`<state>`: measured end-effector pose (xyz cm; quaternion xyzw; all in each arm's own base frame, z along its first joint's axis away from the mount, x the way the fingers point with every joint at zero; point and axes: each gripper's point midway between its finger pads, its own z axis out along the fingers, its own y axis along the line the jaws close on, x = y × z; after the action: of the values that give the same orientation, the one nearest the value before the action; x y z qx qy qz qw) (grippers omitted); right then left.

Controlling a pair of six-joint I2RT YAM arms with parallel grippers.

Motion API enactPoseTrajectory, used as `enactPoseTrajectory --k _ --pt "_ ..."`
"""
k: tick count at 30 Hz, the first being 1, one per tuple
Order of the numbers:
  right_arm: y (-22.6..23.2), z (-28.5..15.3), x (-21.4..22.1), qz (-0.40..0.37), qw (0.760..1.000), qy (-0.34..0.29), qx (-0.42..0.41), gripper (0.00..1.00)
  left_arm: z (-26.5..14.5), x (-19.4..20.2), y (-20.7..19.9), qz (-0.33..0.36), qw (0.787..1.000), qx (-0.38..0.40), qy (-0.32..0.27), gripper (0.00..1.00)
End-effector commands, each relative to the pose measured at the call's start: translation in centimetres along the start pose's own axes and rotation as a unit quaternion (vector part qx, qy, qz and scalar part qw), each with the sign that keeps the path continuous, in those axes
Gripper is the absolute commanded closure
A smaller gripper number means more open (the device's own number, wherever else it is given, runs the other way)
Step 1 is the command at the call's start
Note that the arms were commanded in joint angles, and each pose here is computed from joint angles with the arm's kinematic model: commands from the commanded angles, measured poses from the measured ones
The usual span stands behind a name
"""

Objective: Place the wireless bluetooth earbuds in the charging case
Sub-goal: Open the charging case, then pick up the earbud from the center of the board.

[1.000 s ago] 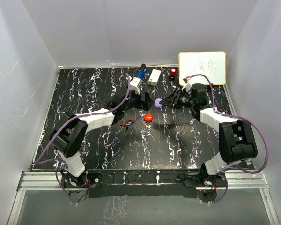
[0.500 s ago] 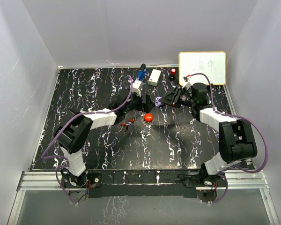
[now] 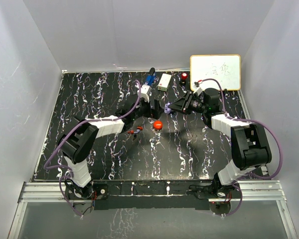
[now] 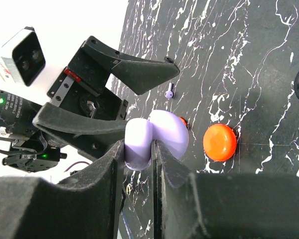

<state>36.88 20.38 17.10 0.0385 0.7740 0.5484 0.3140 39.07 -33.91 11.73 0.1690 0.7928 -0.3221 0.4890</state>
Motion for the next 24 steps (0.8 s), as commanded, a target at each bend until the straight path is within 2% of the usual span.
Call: enactPoseTrajectory --k 1,5,8,13,16,20,24 --pt "1.8 -0.1 -1.5 -0.022 0.999 -0.016 -0.027 1.0 -2.4 -1.3 3.4 0.0 0.994 -0.104 -0.016 0.01" --pt "1.1 -0.6 -1.6 -0.009 0.999 -0.022 -0.031 1.0 -5.8 -1.3 7.8 -0.038 0.978 -0.205 -0.01 0.01" --pt "0.9 -0.9 -1.5 0.0 0.999 -0.023 -0.042 1.0 -8.2 -0.4 10.7 -0.078 0.961 -0.266 0.015 0.01" --pt "1.0 -1.0 -1.5 -0.004 0.999 -0.024 -0.044 1.0 -11.0 1.6 13.4 -0.074 0.927 -0.362 0.069 0.06" --pt "1.0 -1.1 -1.4 -0.005 0.999 -0.024 -0.044 1.0 -11.5 3.1 14.1 -0.067 0.915 -0.386 0.101 0.15" --pt "1.0 -1.2 -1.2 -0.005 0.999 -0.023 -0.043 1.0 -11.5 4.5 14.4 -0.063 0.909 -0.392 0.125 0.16" --pt "0.9 -1.3 -1.1 -0.006 0.999 -0.022 -0.042 1.0 -11.4 5.4 14.0 -0.068 0.913 -0.378 0.139 0.17"
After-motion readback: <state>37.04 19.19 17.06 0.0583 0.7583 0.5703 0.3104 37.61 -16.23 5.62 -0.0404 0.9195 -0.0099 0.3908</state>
